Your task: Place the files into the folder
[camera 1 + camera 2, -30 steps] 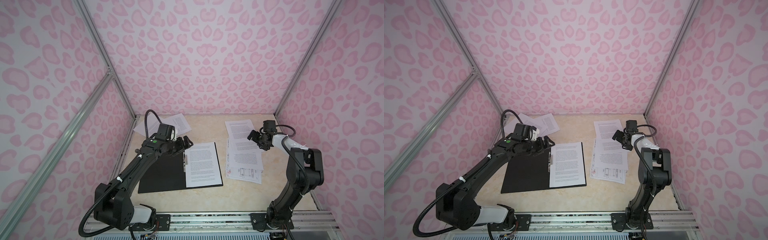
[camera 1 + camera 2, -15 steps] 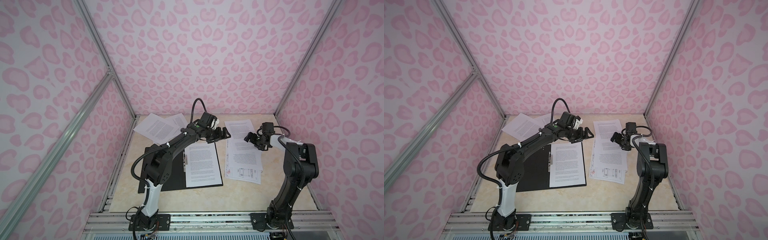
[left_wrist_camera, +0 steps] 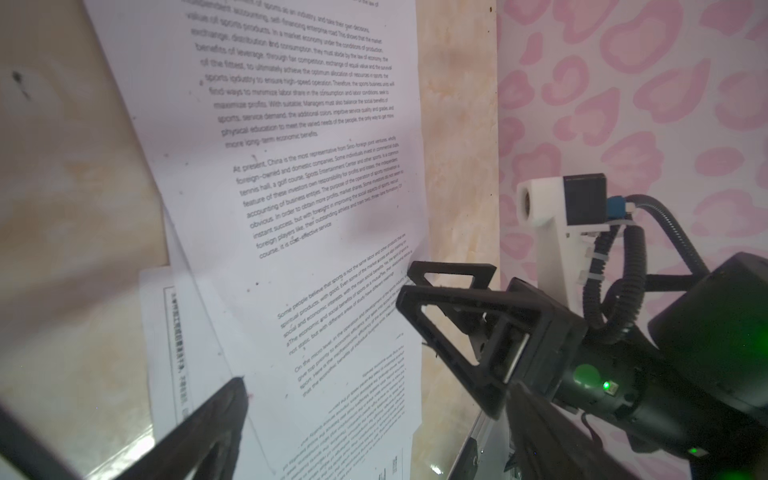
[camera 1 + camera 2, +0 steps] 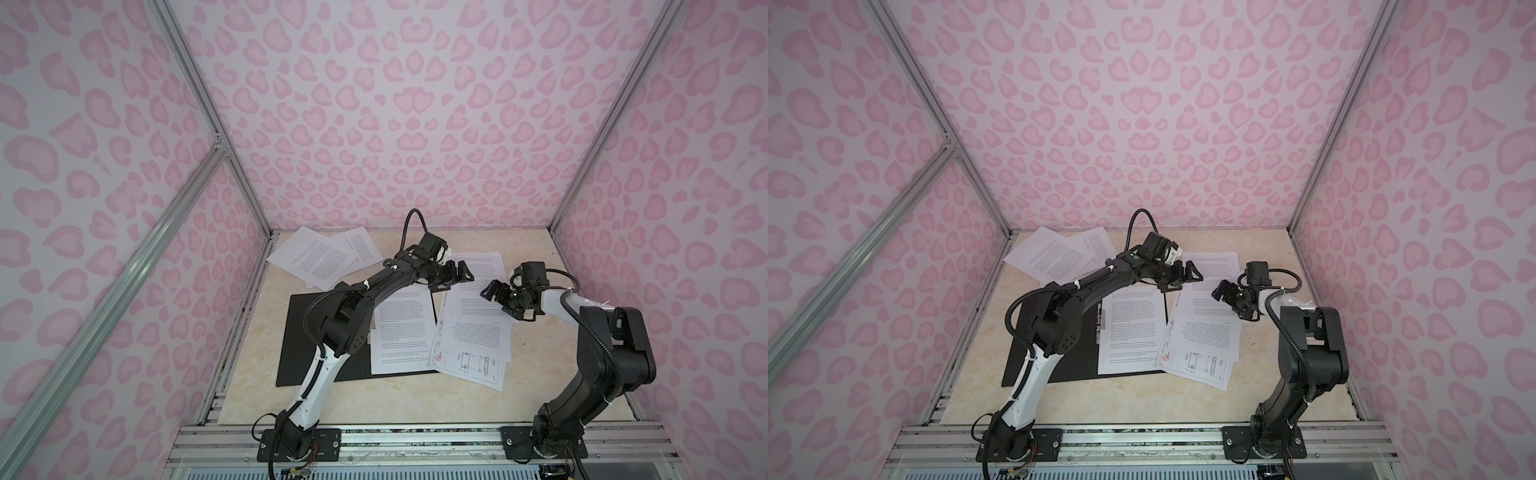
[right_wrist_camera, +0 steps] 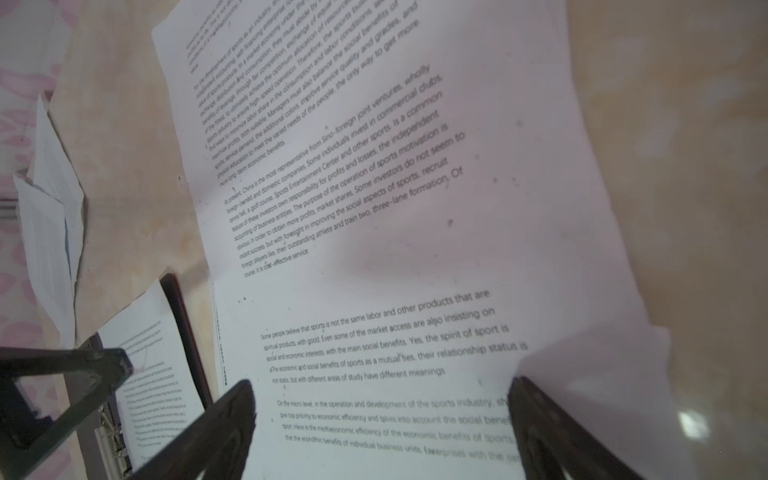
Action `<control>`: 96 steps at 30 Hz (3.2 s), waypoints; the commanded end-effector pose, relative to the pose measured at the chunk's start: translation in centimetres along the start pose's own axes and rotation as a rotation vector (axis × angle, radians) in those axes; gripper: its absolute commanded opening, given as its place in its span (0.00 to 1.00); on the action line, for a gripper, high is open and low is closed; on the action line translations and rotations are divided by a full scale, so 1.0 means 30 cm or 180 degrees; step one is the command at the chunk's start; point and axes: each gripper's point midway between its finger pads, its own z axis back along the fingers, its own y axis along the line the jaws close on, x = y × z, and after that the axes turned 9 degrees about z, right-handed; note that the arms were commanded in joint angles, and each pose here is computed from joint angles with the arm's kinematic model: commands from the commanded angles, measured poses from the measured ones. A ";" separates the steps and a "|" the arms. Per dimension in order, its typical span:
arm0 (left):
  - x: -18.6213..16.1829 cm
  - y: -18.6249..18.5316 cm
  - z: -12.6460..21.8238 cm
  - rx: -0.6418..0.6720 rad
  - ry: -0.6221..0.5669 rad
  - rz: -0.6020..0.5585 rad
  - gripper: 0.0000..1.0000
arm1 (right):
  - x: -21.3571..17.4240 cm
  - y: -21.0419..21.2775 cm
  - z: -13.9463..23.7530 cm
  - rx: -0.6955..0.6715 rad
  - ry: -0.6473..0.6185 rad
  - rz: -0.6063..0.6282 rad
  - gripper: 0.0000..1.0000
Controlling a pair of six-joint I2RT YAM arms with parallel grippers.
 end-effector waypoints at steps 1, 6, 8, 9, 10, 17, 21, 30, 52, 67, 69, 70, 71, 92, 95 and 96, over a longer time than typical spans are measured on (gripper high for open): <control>0.001 -0.010 -0.039 -0.0146 0.0067 0.0007 0.98 | 0.070 0.010 0.013 0.0065 -0.0067 -0.0130 0.96; -0.026 -0.051 -0.084 -0.0305 0.0123 -0.0040 0.98 | 0.225 -0.005 0.011 -0.0015 -0.0239 -0.0087 0.97; -0.043 -0.054 -0.112 -0.0329 0.0152 -0.0022 0.98 | 0.274 -0.036 0.000 -0.0069 -0.0285 -0.0145 0.97; -0.049 -0.051 -0.125 -0.0335 0.0168 -0.0010 0.98 | 0.293 -0.049 -0.007 -0.0078 -0.0289 -0.0160 0.97; -0.055 -0.044 -0.139 -0.0337 0.0194 0.0013 0.98 | 0.316 -0.063 -0.011 -0.0076 -0.0306 -0.0197 0.97; -0.088 0.000 -0.198 -0.0282 0.0278 0.0079 0.98 | 0.428 -0.098 -0.085 0.0037 -0.0311 -0.0128 0.97; -0.104 0.085 -0.211 -0.0010 0.0269 0.0209 0.98 | 0.476 -0.104 -0.127 0.0083 -0.0297 -0.0109 0.97; -0.132 0.214 -0.226 0.0368 0.0243 0.0408 0.98 | 0.507 -0.121 -0.262 0.0360 -0.0006 -0.0110 0.95; -0.111 0.304 -0.224 0.0576 0.0164 0.0543 0.98 | 0.429 -0.059 -0.163 0.1119 -0.0041 -0.0364 0.94; -0.103 0.331 -0.221 0.0587 0.0160 0.0566 0.98 | 0.265 -0.071 -0.106 0.1049 0.0031 -0.0546 0.86; -0.104 0.330 -0.222 0.0576 0.0169 0.0572 0.98 | 0.250 -0.084 -0.106 0.0969 0.0052 -0.0535 0.80; -0.104 0.330 -0.221 0.0576 0.0168 0.0573 0.98 | 0.240 -0.091 -0.106 0.0928 0.0055 -0.0528 0.78; -0.104 0.335 -0.221 0.0586 0.0164 0.0580 0.98 | 0.228 -0.100 -0.106 0.0877 0.0063 -0.0527 0.77; -0.115 0.383 -0.222 0.0654 0.0186 0.0639 0.99 | 0.215 -0.099 -0.029 0.0597 0.0001 -0.0338 0.79; -0.117 0.389 -0.223 0.0665 0.0185 0.0653 0.99 | 0.204 -0.085 -0.032 0.0578 0.0050 -0.0317 0.75; -0.114 0.395 -0.223 0.0668 0.0184 0.0667 0.99 | 0.199 -0.084 -0.030 0.0559 0.0052 -0.0332 0.73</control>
